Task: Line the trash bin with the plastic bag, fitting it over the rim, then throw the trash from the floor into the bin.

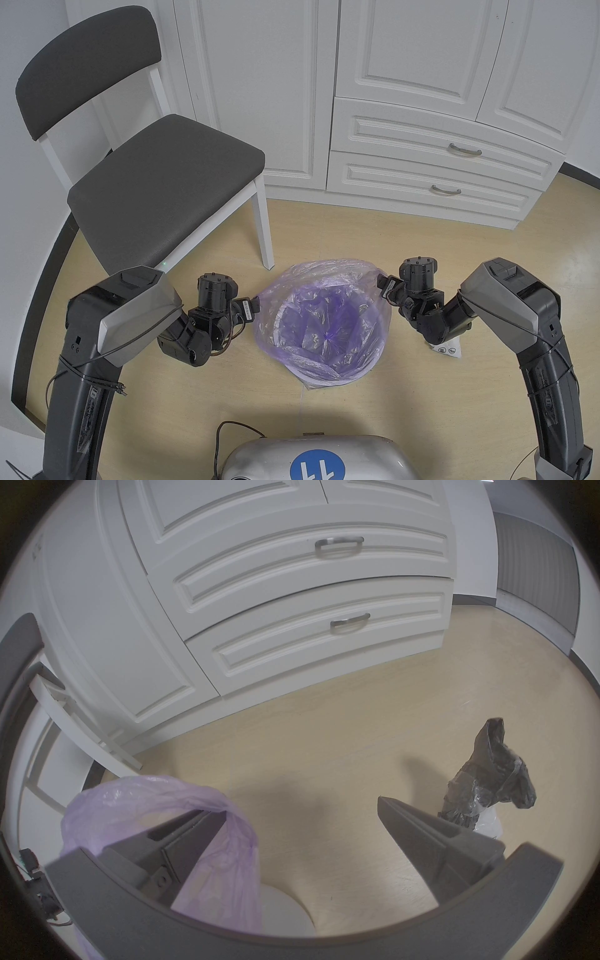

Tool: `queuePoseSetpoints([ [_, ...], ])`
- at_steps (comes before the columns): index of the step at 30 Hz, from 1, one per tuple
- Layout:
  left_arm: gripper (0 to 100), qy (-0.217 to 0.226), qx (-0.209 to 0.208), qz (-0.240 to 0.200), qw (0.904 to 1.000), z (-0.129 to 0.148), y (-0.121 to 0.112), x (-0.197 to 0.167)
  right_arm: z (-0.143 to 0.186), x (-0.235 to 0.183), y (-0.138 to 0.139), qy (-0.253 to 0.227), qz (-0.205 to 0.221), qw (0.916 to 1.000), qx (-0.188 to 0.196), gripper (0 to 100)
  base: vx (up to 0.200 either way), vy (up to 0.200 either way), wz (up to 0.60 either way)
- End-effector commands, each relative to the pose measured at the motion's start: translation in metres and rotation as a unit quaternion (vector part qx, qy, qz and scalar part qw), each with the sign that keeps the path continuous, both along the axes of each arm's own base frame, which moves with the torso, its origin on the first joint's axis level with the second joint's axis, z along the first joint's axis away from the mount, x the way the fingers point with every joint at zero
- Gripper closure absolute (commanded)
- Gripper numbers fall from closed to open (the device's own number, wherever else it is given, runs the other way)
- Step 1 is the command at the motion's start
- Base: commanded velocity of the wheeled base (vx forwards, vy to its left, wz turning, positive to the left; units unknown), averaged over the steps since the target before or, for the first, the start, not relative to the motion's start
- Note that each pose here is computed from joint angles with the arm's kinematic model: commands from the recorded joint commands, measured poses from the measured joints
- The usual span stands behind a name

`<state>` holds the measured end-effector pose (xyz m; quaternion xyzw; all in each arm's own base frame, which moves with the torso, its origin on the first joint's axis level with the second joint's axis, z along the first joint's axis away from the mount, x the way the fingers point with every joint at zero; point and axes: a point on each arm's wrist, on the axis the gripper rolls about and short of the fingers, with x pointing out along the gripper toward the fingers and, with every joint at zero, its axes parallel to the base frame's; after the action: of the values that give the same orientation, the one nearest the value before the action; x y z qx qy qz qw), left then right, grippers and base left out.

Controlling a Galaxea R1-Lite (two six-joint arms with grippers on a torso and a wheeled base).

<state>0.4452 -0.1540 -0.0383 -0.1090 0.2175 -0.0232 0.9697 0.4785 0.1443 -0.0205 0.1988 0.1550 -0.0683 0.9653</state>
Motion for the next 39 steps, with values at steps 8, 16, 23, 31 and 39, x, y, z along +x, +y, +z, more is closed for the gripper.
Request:
queuePoseSetpoints([
  [8,0,0.094,0.044,0.007,0.9946,-0.017,0.005,-0.013,-0.029,0.002,-0.012,0.043,-0.008,0.9986,-0.029,0,0.000,0.000,0.00],
  [16,0,0.079,0.033,-0.019,0.9962,0.024,0.010,-0.027,0.012,-0.003,-0.013,0.015,-0.008,0.9998,-0.013,0,0.000,0.000,0.00],
  [23,0,0.054,0.034,-0.062,0.9960,0.069,0.018,-0.056,0.065,-0.033,0.001,-0.007,0.016,0.9998,-0.011,0,0.000,0.000,0.00],
  [31,0,0.094,0.062,-0.175,0.9782,0.055,0.015,-0.088,0.087,-0.089,0.026,0.017,0.083,0.9945,-0.061,0,0.000,0.000,0.00],
  [39,0,0.140,0.074,-0.200,0.9669,0.013,-0.005,-0.092,0.074,-0.124,0.051,0.024,0.143,0.9840,-0.104,0,0.000,0.000,0.00],
])
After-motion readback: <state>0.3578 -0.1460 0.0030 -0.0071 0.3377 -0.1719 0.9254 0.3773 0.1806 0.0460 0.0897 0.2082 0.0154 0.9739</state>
